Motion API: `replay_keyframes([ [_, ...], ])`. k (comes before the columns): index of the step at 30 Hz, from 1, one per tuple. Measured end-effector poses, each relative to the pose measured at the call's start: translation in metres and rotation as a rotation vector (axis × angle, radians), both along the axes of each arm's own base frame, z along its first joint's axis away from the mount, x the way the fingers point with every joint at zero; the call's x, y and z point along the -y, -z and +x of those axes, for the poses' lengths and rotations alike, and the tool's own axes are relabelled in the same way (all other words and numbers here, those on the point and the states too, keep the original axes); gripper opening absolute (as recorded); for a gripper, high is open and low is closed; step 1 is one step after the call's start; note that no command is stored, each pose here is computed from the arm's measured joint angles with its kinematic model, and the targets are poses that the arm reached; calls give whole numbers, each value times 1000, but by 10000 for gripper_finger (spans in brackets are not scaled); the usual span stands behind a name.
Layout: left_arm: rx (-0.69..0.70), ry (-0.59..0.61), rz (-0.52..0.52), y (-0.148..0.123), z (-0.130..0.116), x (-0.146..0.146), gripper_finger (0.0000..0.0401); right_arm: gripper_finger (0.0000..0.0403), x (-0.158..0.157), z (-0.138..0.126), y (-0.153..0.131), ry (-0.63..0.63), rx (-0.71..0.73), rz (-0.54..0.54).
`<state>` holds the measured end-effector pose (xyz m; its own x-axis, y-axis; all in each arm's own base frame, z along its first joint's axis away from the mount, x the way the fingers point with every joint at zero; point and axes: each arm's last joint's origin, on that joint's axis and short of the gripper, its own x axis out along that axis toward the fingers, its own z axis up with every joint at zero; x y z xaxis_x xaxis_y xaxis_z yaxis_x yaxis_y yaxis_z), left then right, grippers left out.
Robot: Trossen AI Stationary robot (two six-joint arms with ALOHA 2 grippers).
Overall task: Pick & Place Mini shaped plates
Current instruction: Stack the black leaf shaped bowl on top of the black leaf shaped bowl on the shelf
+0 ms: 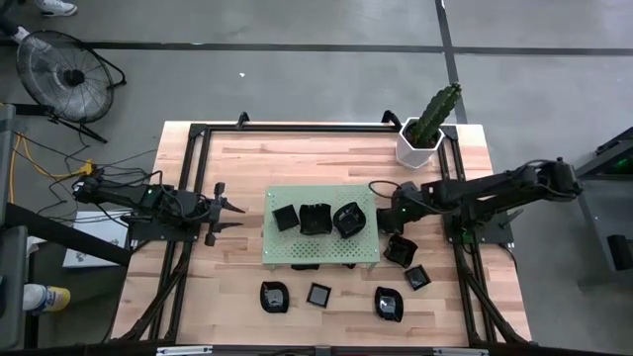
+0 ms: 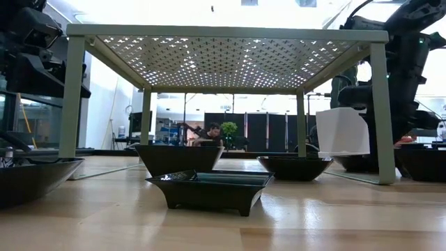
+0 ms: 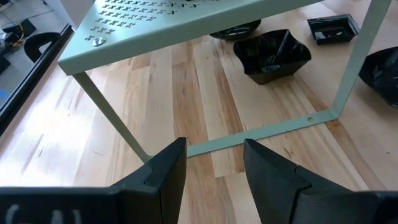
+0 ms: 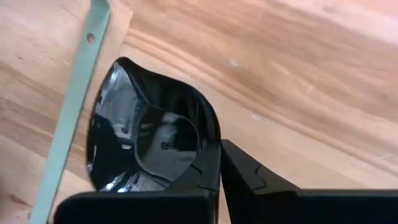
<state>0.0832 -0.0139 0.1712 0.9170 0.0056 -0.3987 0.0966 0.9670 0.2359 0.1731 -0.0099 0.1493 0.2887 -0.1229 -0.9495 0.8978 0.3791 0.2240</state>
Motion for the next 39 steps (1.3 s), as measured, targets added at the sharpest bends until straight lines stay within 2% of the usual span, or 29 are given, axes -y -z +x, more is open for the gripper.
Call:
replay_keyframes([
  [16, 0, 5, 16, 0, 0, 0, 156, 1, 1, -33, -29, -13, 67, -1],
  [28, 10, -30, 28, -1, 0, -1, 156, 0, 0, -47, -44, -32, 174, -14],
  [39, 14, -45, 33, -1, 0, -2, 156, 0, -2, -66, -55, 20, 260, 9],
])
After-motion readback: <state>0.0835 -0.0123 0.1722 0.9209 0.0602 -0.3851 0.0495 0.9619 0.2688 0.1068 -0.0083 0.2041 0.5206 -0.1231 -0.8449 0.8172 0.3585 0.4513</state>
